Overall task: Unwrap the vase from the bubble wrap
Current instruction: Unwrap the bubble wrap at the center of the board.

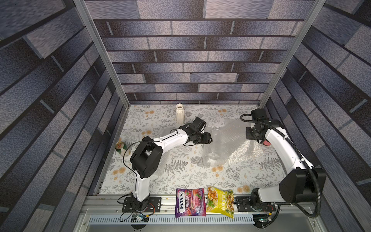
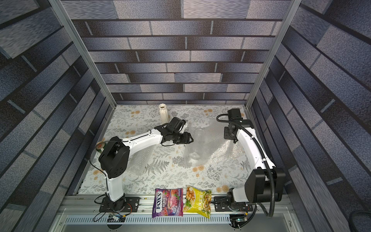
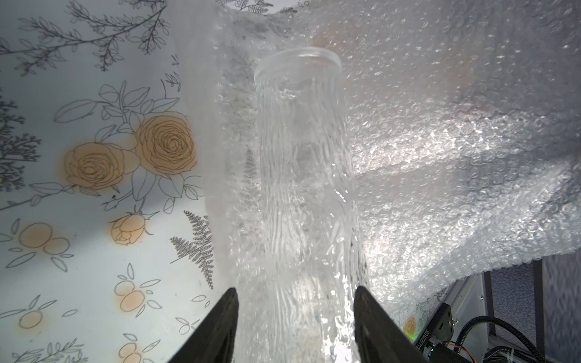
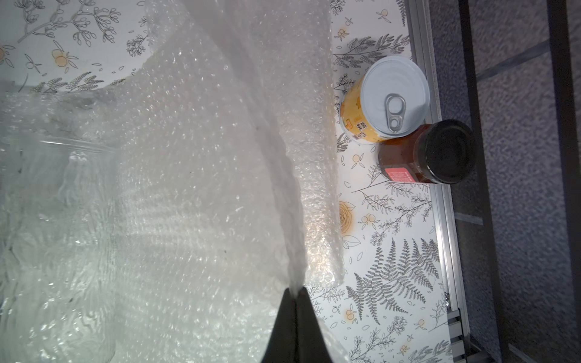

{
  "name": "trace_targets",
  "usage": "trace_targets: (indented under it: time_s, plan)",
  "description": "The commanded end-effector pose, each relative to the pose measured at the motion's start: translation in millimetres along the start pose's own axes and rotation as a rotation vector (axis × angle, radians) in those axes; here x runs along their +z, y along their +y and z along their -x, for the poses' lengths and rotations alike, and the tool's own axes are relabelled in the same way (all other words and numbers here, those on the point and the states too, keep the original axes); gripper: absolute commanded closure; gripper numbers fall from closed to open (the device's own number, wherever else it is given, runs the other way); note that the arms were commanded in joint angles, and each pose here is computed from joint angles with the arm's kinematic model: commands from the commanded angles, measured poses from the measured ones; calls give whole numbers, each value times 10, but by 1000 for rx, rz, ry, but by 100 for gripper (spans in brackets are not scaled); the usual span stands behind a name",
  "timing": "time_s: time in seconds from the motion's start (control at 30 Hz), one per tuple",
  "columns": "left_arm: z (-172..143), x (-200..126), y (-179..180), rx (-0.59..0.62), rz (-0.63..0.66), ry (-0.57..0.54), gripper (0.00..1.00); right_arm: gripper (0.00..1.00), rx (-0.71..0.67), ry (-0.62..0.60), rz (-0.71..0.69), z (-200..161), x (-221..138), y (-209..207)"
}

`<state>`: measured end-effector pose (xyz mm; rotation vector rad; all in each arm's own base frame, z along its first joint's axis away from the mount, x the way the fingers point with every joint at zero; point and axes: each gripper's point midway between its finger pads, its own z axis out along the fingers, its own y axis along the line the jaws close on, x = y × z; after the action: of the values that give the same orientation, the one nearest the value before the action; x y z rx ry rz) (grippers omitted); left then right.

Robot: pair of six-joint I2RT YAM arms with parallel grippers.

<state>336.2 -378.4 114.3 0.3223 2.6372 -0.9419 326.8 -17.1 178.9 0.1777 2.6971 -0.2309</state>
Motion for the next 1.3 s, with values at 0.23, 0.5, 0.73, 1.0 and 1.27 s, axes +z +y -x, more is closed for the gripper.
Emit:
trace_targets:
  time_s: [0.23, 0.5, 0.73, 1.0, 1.27]
  plan:
    - [-245, 196, 160, -32, 13, 77, 40, 100, 38, 8, -85, 89, 14, -292]
    - [-282, 310, 145, -41, -3, 104, 41, 100, 47, 10, -77, 103, 45, -298]
    - [-260, 283, -4, -33, -40, 101, 40, 63, 65, -50, -67, 186, -102, -314]
    - [-295, 329, -277, -19, -116, 109, 40, 39, 134, -210, 49, 332, -580, -231]
    - [-178, 234, -414, 10, -134, 44, 34, 38, 195, -65, 491, 210, -480, 605]
